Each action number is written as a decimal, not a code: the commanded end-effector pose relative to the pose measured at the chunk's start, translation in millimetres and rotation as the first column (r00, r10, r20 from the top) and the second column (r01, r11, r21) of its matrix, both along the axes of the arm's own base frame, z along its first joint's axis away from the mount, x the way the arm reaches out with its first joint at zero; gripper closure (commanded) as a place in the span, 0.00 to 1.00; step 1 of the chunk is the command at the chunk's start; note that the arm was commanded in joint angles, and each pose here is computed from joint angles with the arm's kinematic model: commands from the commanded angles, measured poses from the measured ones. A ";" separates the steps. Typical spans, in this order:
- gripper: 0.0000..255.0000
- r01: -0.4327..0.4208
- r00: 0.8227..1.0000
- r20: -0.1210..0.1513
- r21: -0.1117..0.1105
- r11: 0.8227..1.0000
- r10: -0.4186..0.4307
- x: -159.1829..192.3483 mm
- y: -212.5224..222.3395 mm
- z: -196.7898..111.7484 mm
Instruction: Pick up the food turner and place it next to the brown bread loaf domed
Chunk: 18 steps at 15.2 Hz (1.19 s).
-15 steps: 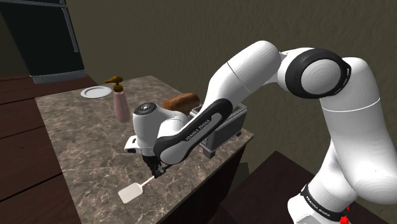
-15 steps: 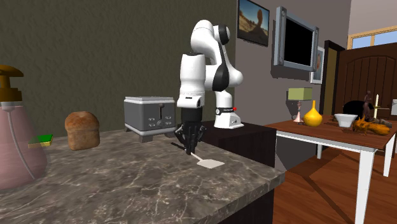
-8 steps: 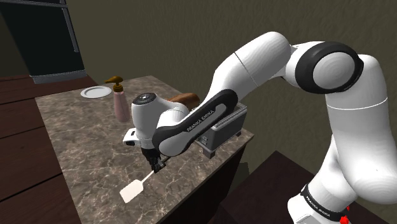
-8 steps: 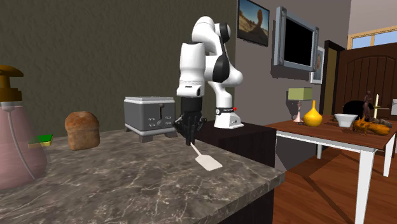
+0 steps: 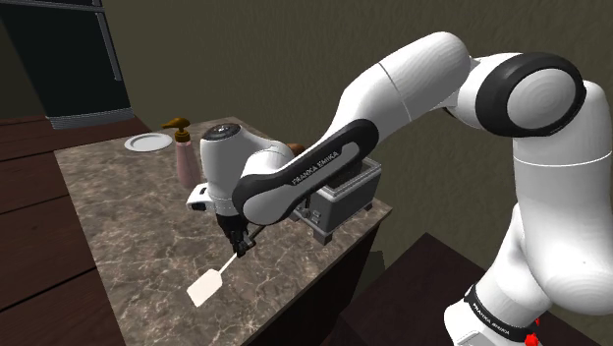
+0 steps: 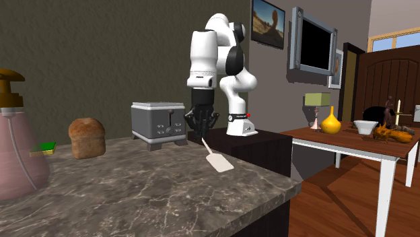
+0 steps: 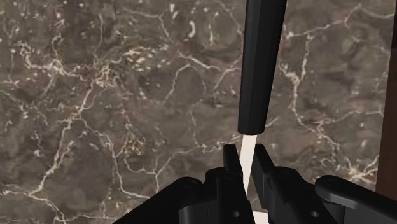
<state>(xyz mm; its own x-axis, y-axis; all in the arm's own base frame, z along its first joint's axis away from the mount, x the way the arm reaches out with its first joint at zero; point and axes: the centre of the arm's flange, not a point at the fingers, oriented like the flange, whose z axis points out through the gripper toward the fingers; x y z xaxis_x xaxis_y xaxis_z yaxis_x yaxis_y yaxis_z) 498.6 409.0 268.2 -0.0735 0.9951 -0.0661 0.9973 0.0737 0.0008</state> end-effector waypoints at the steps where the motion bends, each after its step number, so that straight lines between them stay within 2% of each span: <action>1: 1.00 0.000 1.000 0.000 0.000 1.000 0.000 -0.1 -0.5 10.0; 18: 1.00 0.000 1.000 0.000 0.000 1.000 0.000 -0.1 -0.5 99.8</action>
